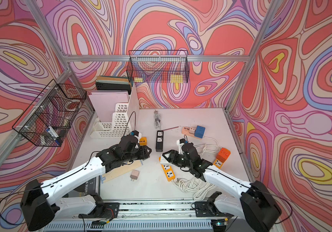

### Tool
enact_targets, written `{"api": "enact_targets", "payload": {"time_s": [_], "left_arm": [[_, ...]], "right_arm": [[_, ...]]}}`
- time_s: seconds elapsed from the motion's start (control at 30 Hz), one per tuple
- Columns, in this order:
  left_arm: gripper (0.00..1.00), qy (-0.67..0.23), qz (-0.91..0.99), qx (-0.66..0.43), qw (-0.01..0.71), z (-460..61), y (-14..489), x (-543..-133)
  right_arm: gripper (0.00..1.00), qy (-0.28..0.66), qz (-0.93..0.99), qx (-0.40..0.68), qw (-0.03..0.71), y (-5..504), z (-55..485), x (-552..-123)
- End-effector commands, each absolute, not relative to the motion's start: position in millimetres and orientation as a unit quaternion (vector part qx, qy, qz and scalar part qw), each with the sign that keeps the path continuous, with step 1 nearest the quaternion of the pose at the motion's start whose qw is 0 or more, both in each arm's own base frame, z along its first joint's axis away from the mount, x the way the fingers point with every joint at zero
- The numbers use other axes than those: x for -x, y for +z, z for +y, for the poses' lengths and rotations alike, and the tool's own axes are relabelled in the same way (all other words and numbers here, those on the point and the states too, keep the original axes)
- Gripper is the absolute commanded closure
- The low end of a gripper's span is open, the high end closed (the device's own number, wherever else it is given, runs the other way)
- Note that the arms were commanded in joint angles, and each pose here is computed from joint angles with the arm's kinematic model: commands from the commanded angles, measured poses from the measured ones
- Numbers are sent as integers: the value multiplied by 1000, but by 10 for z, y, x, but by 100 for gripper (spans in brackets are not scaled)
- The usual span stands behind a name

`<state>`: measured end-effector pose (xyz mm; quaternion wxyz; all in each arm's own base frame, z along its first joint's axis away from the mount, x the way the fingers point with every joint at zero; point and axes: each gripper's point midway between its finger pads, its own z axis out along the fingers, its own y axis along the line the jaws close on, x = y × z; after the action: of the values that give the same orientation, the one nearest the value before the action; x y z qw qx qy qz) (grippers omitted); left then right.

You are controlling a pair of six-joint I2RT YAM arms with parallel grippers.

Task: Pull the plug off the socket
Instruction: Place the plug at the center of the board.

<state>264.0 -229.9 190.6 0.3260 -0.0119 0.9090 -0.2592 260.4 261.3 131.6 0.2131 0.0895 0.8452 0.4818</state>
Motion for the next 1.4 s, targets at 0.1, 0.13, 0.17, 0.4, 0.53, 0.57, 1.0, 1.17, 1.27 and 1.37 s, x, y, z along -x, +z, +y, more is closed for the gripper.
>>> {"api": "enact_targets", "payload": {"time_s": [0.1,0.13,0.17,0.4,0.53,0.57,1.0,1.17,1.27,1.37], "left_arm": [[7,-164,898,74,402,-1489,1870,-2485],[5,-168,894,84,407,-1433,1866,-2454],[4,-175,889,93,413,-1385,1863,-2416],[3,-182,871,140,435,-1077,1812,-2222],[3,-167,863,152,451,-934,1856,-2185],[3,-165,861,154,456,-910,1876,-2183],[3,-164,863,146,455,-981,1890,-2244],[3,-181,861,141,455,-1060,1914,-2268],[3,-193,857,139,457,-1104,1932,-2286],[3,-213,851,138,459,-1171,1947,-2307]], "right_arm": [[71,606,770,-57,192,1808,3176,-2941],[71,599,777,-57,187,1761,3217,-2995],[71,592,783,-54,183,1718,3264,-3044],[68,564,816,-18,128,1354,3751,-2989],[66,533,841,0,93,1024,3998,-2801],[66,528,844,2,89,973,4040,-2772],[40,389,919,35,55,513,4081,-2627],[25,329,938,61,90,635,3865,-2676],[24,309,941,80,115,770,3758,-2691],[25,293,937,99,165,1035,3612,-2732]]}}
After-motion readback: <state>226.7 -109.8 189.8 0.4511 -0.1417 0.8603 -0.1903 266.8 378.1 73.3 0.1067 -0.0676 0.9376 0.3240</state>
